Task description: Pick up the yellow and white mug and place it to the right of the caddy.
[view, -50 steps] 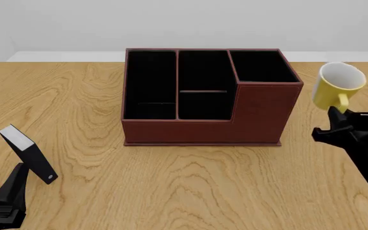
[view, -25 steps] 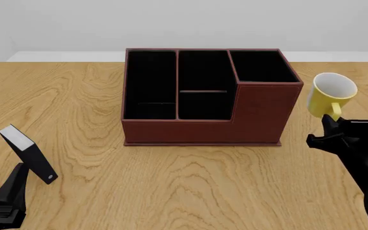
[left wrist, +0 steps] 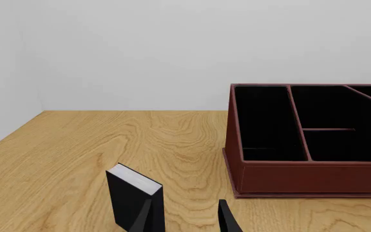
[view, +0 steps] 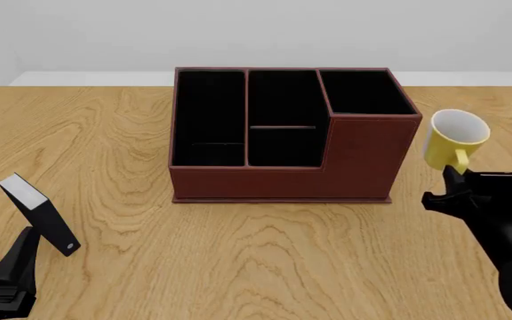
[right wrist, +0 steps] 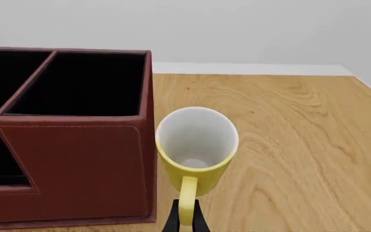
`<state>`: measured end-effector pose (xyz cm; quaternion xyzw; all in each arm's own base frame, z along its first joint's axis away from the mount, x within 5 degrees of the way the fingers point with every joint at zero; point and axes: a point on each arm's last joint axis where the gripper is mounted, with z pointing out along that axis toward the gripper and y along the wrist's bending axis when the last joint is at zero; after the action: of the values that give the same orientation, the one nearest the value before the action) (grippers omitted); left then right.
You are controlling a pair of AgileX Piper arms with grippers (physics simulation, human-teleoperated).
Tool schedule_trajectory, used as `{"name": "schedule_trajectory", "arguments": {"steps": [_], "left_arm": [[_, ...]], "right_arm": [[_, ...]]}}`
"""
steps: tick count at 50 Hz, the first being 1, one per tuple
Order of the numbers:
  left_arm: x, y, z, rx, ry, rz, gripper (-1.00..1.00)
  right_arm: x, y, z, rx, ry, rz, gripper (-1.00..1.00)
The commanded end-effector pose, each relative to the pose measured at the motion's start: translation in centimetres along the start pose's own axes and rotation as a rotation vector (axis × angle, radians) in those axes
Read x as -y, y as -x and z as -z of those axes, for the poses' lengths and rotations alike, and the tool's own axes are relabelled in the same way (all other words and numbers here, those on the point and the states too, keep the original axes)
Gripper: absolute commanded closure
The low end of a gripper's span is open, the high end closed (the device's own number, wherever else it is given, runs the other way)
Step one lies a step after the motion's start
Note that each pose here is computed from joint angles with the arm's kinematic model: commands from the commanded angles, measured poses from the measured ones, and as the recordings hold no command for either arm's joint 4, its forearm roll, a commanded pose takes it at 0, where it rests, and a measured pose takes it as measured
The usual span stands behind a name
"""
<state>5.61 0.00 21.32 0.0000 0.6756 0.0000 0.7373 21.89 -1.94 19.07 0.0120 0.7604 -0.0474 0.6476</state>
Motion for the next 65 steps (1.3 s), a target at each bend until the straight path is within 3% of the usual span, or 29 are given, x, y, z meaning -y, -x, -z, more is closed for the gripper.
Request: {"name": "schedule_trajectory", "arguments": {"steps": [1,65], "left_arm": [[0.0,0.0,0.0,0.0,0.0,0.0,-1.0],[0.0,0.0,0.0,0.0,0.0,0.0,-1.0]], "right_arm": [[0.0,-0.2,-0.2,0.002,-0.001,-0.008,1.0],[0.3,-3.6,-2.8,-0.065,-0.018,-0.029,1.0]]}}
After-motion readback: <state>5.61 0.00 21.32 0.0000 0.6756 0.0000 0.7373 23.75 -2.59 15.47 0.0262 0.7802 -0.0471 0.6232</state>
